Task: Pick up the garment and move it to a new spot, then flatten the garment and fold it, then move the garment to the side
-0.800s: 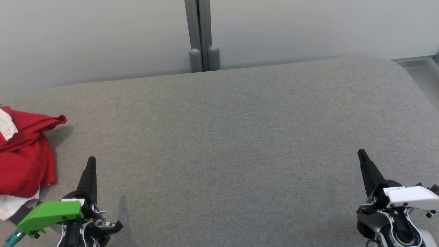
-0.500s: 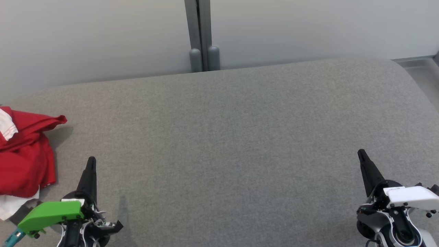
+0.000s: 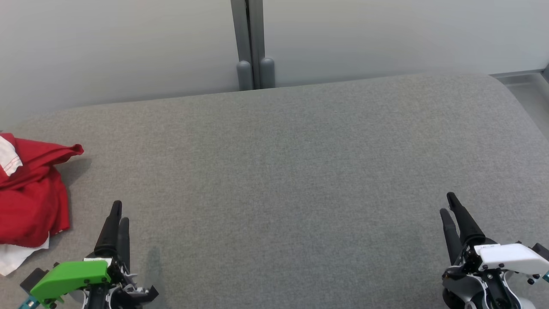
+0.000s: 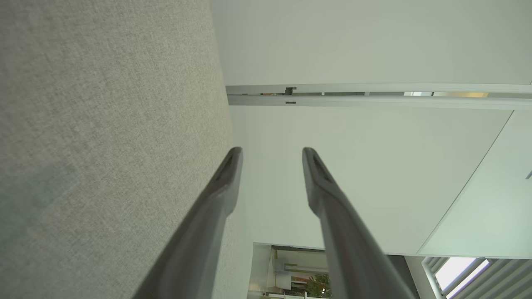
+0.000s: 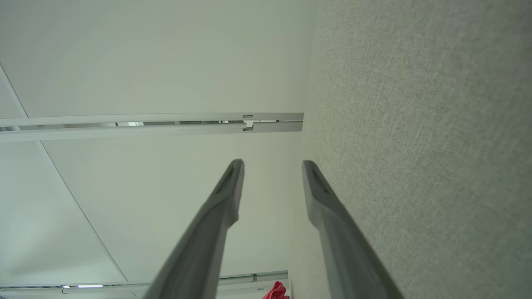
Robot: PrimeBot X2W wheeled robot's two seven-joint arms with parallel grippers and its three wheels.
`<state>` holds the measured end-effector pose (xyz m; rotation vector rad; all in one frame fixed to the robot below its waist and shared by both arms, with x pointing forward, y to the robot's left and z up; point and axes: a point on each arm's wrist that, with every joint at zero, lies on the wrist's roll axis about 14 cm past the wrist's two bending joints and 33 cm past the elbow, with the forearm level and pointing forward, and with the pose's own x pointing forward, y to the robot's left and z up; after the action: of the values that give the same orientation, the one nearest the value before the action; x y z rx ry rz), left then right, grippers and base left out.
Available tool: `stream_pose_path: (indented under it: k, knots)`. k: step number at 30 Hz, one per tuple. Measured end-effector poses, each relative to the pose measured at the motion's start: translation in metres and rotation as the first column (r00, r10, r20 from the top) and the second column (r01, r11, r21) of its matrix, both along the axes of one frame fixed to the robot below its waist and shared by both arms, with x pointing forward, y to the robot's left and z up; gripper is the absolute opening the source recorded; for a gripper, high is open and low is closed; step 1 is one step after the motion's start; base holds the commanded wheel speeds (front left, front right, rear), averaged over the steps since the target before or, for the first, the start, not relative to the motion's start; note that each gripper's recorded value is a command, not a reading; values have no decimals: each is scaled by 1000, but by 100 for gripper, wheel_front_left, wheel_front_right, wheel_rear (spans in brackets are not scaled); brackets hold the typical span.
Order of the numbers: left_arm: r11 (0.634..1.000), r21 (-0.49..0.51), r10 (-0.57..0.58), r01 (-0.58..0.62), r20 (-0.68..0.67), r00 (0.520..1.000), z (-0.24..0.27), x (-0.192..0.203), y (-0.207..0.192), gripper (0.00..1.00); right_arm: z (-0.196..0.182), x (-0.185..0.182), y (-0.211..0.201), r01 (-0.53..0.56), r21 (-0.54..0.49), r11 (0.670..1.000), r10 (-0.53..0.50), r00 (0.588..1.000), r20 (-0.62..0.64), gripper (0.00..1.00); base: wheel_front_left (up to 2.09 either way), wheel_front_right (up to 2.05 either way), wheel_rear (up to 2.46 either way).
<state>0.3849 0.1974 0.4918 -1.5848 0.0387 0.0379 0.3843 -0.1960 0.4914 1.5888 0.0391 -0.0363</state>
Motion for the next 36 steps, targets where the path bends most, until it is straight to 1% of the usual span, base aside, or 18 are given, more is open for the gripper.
stream_pose_path:
  k: [2, 5, 7, 10, 15, 21, 24, 31, 33, 36]
  knots:
    - [1000, -1, 1, -1, -26, 1000, -9, -3, -1, 100, -7, -3, 1, 2, 2, 1000, -2, 1000, -21, 100, 0, 0, 0]
    - [1000, 23, 7, -6, -36, 999, -11, -4, 0, 100, -7, -3, 1, 5, -20, 1000, -5, 1000, -22, 100, 0, 0, 0]
    - [998, 58, 10, -8, -43, 999, -13, -4, 0, 100, -7, -2, 2, 1, -48, 999, -2, 1000, -24, 100, 0, 0, 0]
    - [993, 121, 15, -8, -51, 999, -15, -5, 2, 100, -7, -2, 1, -4, -116, 993, 0, 1000, -28, 100, 0, 0, 0]
    - [972, 235, 15, -1, -57, 998, -15, -5, 4, 100, -6, 0, -1, -3, -222, 975, -3, 1000, -27, 100, 0, 0, 0]
    - [927, 374, 7, 16, -61, 998, -15, -6, 2, 100, -3, 1, -1, -1, -332, 943, -6, 1000, -20, 100, 0, 0, 0]
    - [900, 435, 3, 27, -68, 998, -17, -6, 1, 100, -2, 2, 0, -3, -386, 922, -5, 1000, -18, 100, 0, 0, 0]
    - [822, 567, -9, 53, -79, 997, -19, -7, 0, 100, 2, 5, 3, -6, -505, 863, 4, 1000, -5, 100, 0, 0, 0]
    - [798, 600, -9, 58, -84, 996, -20, -7, 0, 100, 3, 5, 4, -8, -539, 842, 8, 1000, -2, 100, 0, 0, 0]
    - [774, 631, -3, 60, -91, 996, -21, -8, 0, 100, 3, 6, 9, -17, -586, 810, 20, 1000, -1, 100, 0, 0, 0]
